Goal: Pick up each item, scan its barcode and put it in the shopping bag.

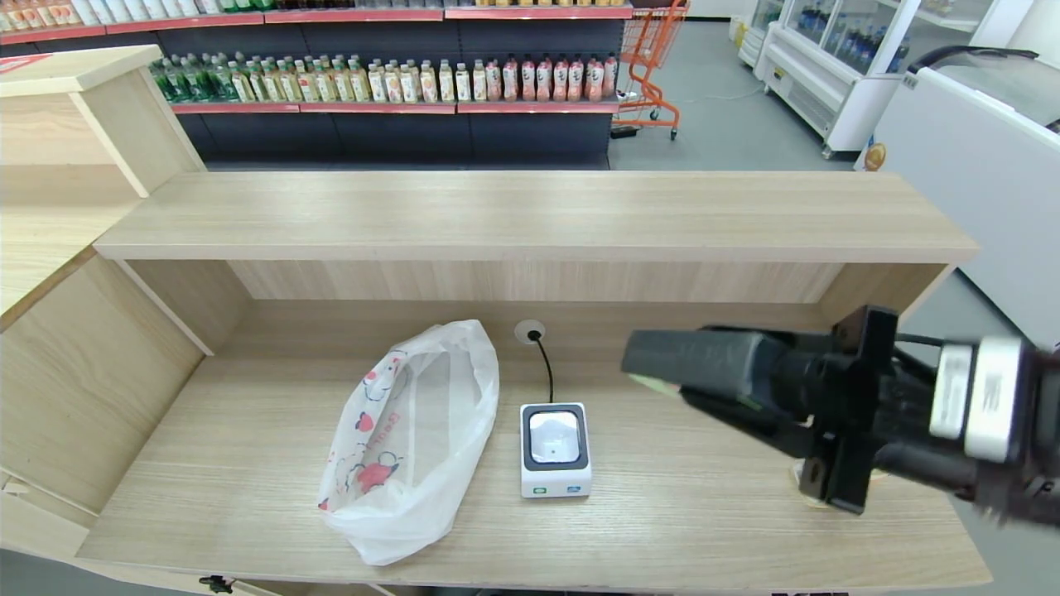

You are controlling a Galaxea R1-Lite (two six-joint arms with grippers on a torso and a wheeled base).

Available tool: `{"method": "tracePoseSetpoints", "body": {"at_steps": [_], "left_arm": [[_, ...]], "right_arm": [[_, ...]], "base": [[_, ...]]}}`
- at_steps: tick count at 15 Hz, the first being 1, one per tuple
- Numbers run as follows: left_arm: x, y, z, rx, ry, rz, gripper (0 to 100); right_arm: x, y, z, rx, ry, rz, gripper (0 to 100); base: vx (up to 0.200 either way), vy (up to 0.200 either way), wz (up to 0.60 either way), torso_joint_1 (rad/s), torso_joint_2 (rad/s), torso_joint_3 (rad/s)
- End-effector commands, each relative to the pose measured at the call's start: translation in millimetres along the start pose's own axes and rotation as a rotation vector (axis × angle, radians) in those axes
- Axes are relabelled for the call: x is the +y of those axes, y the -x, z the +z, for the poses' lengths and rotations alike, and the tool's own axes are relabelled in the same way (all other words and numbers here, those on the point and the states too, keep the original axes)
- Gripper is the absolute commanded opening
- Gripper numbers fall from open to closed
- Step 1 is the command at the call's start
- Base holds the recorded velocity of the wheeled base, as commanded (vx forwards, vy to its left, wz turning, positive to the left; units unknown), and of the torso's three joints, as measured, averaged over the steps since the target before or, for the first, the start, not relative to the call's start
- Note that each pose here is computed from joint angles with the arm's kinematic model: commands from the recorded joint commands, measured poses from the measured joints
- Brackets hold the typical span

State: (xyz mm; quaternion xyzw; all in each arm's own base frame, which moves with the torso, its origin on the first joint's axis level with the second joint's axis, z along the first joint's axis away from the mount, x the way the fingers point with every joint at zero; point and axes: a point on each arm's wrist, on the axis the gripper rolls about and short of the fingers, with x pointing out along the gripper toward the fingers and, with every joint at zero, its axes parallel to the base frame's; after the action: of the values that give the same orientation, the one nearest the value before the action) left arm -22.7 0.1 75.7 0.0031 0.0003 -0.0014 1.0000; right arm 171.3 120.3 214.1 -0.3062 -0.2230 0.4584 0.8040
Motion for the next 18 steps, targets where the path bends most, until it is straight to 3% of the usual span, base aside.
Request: {"method": "tracePoseSetpoints", "body": {"at_steps": [1, 2, 3, 5, 9, 18], "left_arm": [[0.0, 0.0, 0.0, -0.001, 0.000, 0.000, 100], [0.0, 0.0, 0.0, -0.001, 0.000, 0.000, 100], [0.0, 0.0, 0.0, -0.001, 0.000, 0.000, 100], [0.0, 0.0, 0.0, -0.001, 0.000, 0.000, 100], [0.0, 0.0, 0.0, -0.001, 0.000, 0.001, 100], [0.0, 0.0, 0.0, -0.001, -0.001, 0.000, 100]], "right_arm": [[-25.3, 52.3, 12.4, 0.132, -0.264, -0.339, 0], [-19.3, 62.3, -12.5, 0.280, -0.710, -0.380, 0], [-11.8, 63.0, -19.7, 0.336, -0.939, -0.376, 0], [2.7, 58.2, -30.5, 0.409, -1.235, -0.297, 0], [6.7, 44.0, -53.2, 0.476, -1.388, -0.243, 0], [6.4, 44.1, -51.8, 0.473, -1.392, -0.237, 0]], "base": [[0.000, 0.000, 0.00, 0.000, 0.00, 0.000], [0.000, 0.000, 0.00, 0.000, 0.00, 0.000], [0.000, 0.000, 0.00, 0.000, 0.00, 0.000], [0.000, 0.000, 0.00, 0.000, 0.00, 0.000], [0.000, 0.000, 0.00, 0.000, 0.00, 0.000], [0.000, 0.000, 0.00, 0.000, 0.00, 0.000]]}}
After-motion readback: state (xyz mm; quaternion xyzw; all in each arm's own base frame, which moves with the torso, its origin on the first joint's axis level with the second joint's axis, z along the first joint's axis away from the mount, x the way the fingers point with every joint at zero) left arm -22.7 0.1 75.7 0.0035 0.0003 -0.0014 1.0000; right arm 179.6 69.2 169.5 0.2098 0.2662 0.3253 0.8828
